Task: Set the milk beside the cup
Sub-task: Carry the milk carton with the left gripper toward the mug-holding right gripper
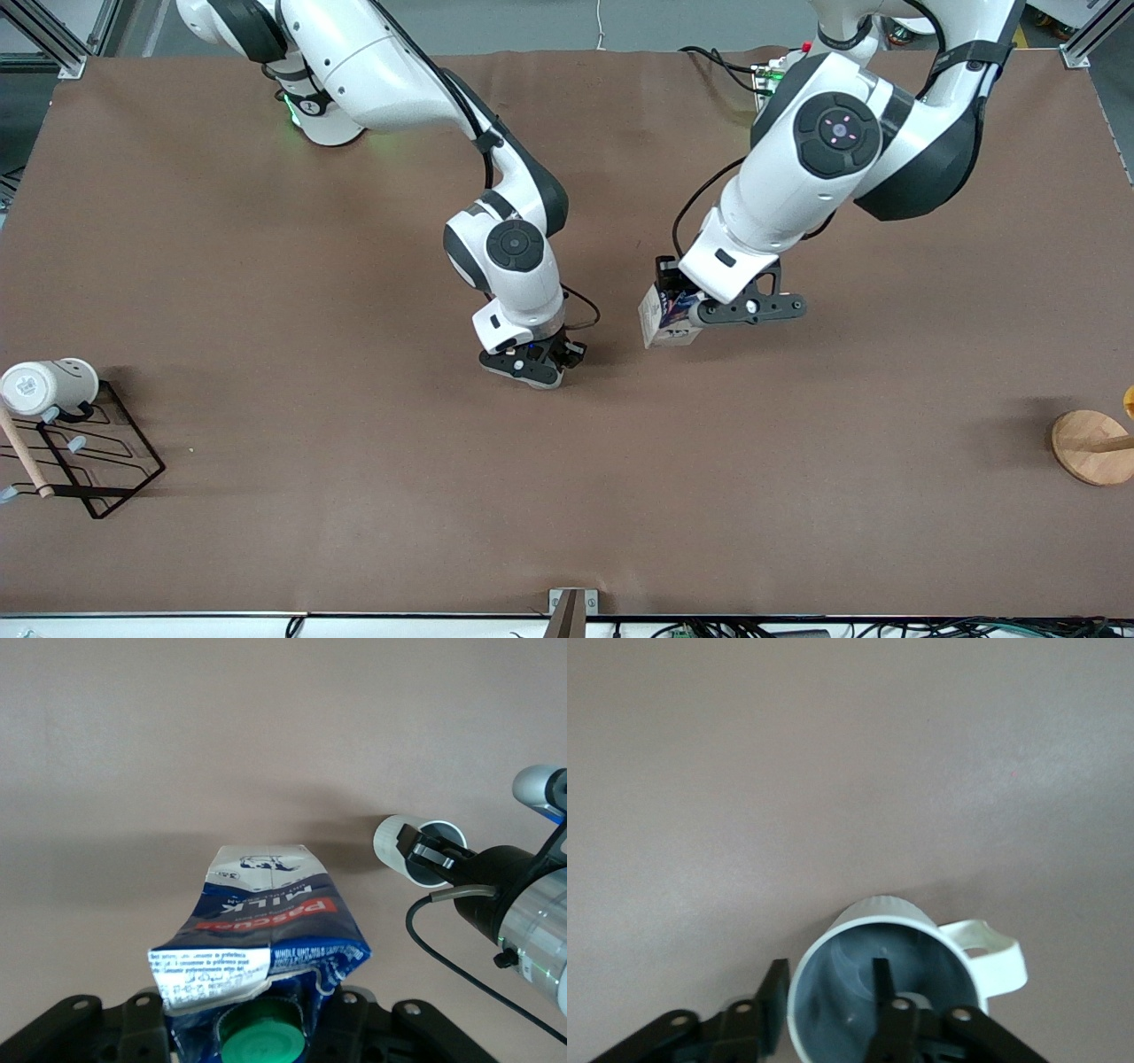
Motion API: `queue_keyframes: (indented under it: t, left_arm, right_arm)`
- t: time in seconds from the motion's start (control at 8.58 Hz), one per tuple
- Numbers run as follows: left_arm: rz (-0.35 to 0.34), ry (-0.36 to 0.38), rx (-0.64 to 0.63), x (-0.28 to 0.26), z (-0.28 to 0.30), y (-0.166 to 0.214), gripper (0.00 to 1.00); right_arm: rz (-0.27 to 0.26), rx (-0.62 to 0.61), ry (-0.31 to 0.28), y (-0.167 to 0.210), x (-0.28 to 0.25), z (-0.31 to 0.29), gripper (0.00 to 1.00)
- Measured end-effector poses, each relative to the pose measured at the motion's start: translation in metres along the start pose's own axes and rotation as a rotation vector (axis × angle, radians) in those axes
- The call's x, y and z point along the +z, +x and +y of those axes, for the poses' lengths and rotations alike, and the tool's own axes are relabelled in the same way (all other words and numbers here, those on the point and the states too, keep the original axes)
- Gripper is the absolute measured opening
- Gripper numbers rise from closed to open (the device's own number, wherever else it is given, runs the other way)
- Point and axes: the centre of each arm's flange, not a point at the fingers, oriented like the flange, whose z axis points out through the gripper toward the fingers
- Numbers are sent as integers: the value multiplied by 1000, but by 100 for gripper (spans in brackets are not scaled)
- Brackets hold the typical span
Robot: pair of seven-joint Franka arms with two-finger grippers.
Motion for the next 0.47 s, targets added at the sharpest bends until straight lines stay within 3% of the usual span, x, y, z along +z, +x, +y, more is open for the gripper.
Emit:
queue_keyframes:
  t: [0.35, 0.47]
  left_arm:
    - [-13, 17, 23, 15, 28, -20, 50]
    - [-15, 23, 29, 19, 38, -29, 50]
  right_arm:
    - [26, 4, 22, 8, -15, -6, 100]
    - [36, 31, 53, 20, -39, -6, 100]
